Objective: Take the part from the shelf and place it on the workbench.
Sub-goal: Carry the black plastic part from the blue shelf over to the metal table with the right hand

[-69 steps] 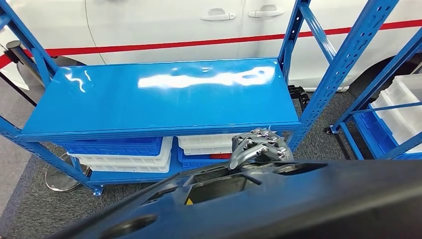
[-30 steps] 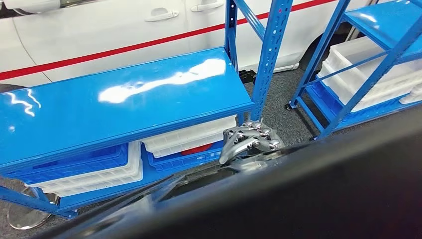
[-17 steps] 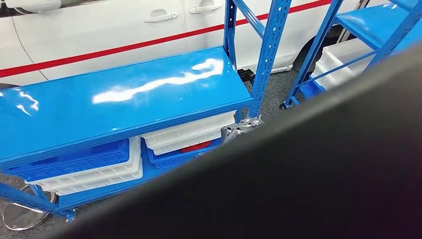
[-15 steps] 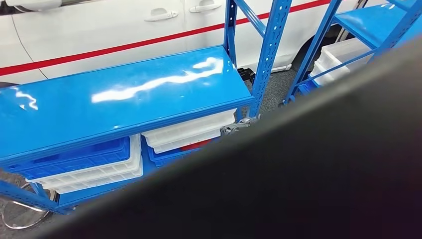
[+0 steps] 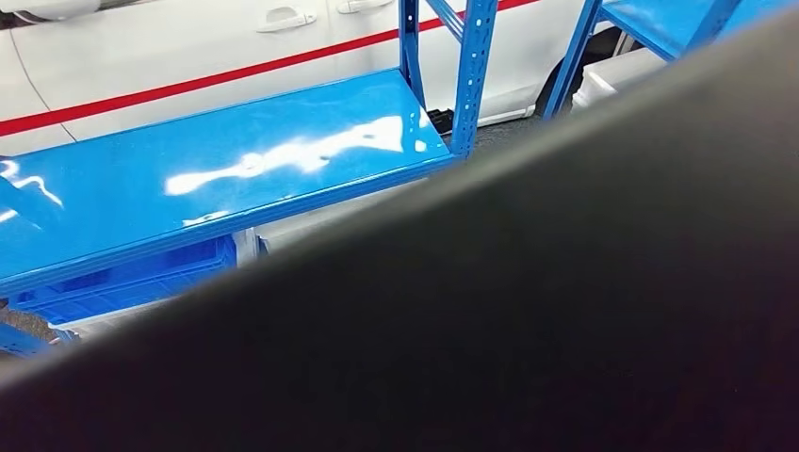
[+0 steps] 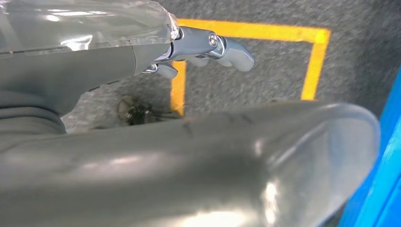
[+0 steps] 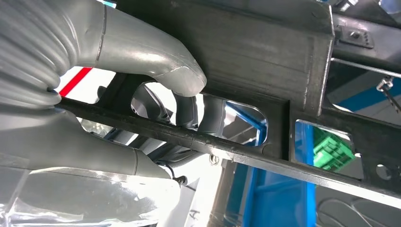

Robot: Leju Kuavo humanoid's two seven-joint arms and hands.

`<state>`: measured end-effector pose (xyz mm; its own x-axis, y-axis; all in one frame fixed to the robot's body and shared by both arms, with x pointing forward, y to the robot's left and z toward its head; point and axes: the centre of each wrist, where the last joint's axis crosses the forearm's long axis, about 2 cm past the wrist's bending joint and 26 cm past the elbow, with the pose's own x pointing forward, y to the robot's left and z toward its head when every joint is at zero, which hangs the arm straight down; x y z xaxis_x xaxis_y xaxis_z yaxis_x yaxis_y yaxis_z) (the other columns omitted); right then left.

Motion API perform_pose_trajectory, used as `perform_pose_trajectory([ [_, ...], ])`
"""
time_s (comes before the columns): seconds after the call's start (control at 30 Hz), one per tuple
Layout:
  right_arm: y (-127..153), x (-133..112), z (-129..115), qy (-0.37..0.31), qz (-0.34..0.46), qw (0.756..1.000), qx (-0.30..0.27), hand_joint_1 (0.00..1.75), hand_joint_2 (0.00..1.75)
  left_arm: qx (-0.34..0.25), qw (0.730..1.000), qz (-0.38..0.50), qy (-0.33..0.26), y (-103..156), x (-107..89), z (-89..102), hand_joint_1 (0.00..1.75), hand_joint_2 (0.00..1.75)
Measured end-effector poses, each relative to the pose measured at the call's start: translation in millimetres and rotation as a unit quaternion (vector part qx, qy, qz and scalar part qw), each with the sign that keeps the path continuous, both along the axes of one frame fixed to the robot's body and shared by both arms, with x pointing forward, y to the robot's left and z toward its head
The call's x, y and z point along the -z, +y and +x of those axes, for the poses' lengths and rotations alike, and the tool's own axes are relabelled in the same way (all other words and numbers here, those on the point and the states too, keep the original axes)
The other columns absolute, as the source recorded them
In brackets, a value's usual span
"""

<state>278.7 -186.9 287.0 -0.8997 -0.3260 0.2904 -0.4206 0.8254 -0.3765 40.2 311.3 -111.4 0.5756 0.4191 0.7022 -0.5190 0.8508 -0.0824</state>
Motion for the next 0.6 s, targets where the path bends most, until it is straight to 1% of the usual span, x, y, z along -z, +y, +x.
perform_pose_trajectory([
  [0.4, 0.1, -5.0, 2.6, 0.005, 0.003, 1.0, 0.001, 1.73, 1.75, 0.008, 1.0, 0.002, -0.002, 0.7, -0.5, 3.8, 0.0, 0.0],
  [0.6, -2.9, -4.9, 4.2, 0.009, 0.008, 1.0, 0.003, 1.73, 1.75, 0.01, 1.0, -0.001, 0.015, 1.8, -0.4, 3.1, 0.0, 0.0],
])
